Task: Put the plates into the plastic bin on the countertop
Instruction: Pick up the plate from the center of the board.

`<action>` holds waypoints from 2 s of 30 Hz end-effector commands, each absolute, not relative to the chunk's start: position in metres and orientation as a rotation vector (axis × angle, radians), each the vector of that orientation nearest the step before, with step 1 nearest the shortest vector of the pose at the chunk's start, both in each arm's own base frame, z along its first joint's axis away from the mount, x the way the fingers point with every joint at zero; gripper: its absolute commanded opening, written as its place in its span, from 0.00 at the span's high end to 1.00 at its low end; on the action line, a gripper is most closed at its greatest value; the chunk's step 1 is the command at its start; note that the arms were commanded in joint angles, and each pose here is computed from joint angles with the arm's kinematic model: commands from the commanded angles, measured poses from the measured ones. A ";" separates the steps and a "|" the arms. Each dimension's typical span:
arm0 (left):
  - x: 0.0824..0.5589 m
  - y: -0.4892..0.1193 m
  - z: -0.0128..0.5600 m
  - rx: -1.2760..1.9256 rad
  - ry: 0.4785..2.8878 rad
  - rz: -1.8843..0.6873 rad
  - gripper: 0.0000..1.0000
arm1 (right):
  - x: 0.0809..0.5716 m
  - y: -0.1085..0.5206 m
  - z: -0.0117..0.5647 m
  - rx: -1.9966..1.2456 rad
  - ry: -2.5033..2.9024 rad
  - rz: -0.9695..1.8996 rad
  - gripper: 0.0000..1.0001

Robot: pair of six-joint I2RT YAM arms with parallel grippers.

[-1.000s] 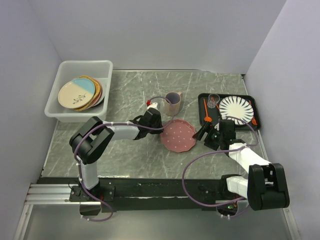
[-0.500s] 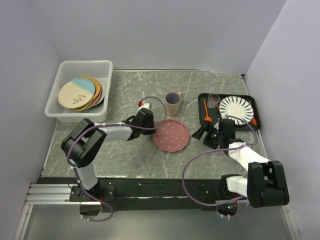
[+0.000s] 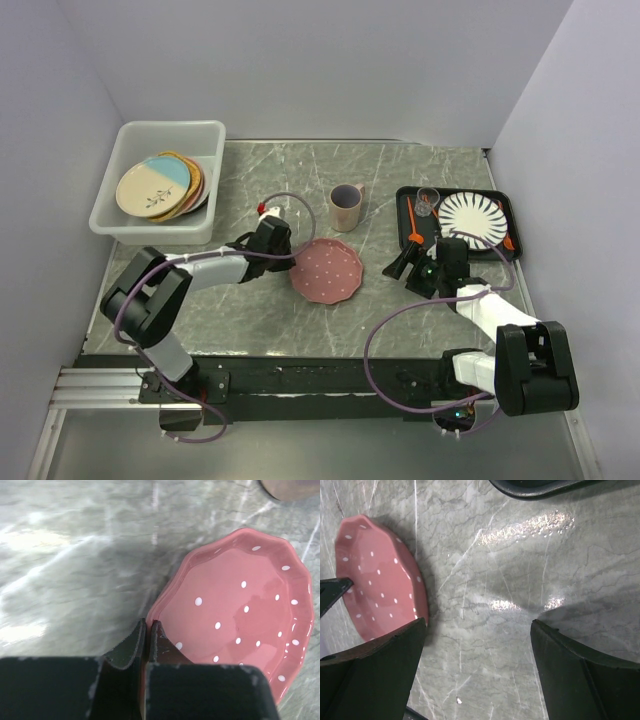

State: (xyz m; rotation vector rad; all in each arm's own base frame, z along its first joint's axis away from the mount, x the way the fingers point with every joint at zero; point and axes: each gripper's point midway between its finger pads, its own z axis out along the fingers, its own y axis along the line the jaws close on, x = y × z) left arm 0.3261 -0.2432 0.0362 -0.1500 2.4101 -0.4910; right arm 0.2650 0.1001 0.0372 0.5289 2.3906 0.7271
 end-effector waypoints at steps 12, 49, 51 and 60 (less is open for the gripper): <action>0.341 -0.187 0.099 -0.281 2.259 -0.459 0.99 | 0.276 0.108 0.056 0.470 2.337 0.749 0.08; 0.395 -0.083 0.238 -0.481 1.916 -0.538 0.99 | 0.284 0.128 0.058 0.319 2.324 0.811 0.03; 0.399 -0.078 0.246 -0.485 1.895 -0.542 0.99 | 0.284 0.129 0.056 0.318 2.330 0.810 0.03; 0.415 -0.047 0.267 -0.556 1.823 -0.508 0.99 | 0.286 0.129 0.054 0.315 2.335 0.797 0.04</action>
